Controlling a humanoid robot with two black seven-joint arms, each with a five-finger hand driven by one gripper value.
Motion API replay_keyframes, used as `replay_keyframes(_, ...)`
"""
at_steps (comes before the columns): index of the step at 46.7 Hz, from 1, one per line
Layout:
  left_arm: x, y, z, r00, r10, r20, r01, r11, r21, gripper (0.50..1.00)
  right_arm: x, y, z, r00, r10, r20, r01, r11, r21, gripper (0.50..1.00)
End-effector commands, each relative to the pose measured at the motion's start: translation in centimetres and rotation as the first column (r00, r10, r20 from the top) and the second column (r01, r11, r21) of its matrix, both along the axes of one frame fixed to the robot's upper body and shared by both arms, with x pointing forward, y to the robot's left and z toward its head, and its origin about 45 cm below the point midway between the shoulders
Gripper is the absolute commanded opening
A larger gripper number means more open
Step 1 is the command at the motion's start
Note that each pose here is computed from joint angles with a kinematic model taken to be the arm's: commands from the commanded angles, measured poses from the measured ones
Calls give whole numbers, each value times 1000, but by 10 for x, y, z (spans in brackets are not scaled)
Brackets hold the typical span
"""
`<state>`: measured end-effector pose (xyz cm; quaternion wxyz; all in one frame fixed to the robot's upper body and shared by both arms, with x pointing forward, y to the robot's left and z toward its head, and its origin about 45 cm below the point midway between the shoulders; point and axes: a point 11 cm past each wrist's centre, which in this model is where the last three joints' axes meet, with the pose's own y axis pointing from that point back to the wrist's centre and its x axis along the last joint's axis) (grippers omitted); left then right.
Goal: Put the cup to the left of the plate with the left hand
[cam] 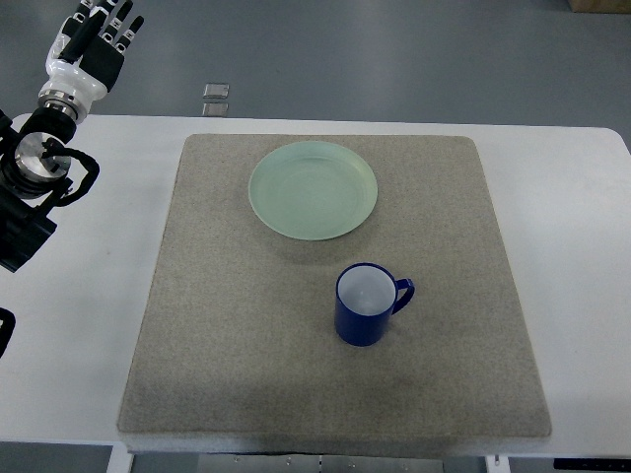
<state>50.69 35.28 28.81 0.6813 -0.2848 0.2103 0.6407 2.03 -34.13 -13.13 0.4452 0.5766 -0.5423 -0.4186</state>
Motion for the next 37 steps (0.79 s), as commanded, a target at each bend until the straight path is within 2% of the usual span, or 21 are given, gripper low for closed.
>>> replay_keyframes(1, 0, -2, 0, 1000, -4, 1, 4, 1000, -2, 996, 1, 0, 0, 1000, 0, 0, 0, 1000, 0, 932)
replay_keyframes(37, 0, 3, -3, 1000, 10, -8, -10, 1000, 6, 996, 0, 0, 0, 1000, 0, 0, 0, 1000, 0, 932)
